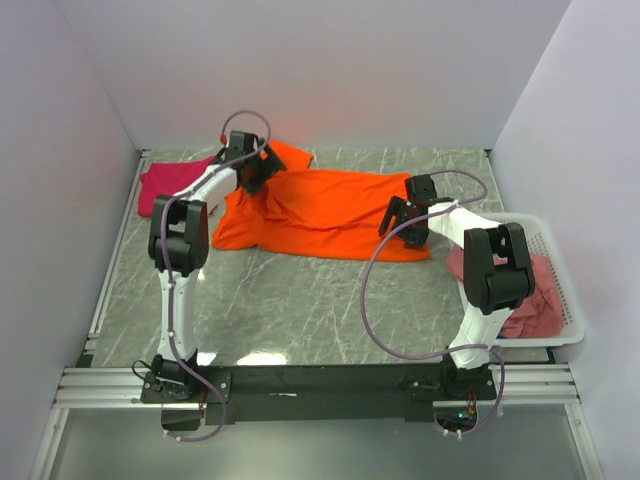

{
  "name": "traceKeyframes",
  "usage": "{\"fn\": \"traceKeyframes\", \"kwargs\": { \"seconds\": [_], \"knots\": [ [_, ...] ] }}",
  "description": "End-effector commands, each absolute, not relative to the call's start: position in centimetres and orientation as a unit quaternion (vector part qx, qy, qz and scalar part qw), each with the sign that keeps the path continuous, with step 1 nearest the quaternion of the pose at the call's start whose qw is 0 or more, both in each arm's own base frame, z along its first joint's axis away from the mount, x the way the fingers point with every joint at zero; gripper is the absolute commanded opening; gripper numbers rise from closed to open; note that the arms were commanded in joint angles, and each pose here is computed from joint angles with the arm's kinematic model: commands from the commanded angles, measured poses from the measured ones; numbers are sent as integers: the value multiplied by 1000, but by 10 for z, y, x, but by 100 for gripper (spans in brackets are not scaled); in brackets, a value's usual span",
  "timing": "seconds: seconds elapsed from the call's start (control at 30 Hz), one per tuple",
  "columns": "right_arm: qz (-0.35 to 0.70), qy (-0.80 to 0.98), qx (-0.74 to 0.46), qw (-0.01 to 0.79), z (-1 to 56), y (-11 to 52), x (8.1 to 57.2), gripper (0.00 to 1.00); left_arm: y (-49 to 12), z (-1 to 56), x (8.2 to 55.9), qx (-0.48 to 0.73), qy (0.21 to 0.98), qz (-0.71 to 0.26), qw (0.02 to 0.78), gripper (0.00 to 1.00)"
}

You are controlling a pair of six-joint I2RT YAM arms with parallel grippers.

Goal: Fold and stack the t-shirts
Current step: Fold the tshirt

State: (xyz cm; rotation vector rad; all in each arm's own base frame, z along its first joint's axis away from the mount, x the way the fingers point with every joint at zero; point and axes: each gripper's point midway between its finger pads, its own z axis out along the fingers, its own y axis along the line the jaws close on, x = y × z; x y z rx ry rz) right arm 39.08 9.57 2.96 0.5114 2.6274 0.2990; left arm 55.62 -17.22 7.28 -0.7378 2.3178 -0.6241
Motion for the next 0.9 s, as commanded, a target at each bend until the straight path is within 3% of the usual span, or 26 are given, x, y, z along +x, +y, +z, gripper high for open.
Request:
{"fn": "traceKeyframes", "kwargs": {
  "seconds": [0.0, 0.2, 0.4, 0.63, 0.87],
  "knots": [
    [104, 947, 178, 246, 41, 93, 399, 85, -183, 117, 612, -265, 843, -273, 381, 99],
    [101, 945, 174, 258, 51, 91, 401, 85, -191, 154, 629, -239, 823, -295, 422, 100],
    [109, 941, 171, 269, 62, 92, 403, 85, -167, 169, 578, -229, 848, -214, 428, 100],
    [111, 945, 166, 260, 55, 94, 396, 85, -160, 121, 500, -234, 883, -197, 357, 99],
    [112, 947, 164, 253, 50, 95, 394, 85, -192, 88, 501, -208, 904, -210, 307, 99]
  ]
}}
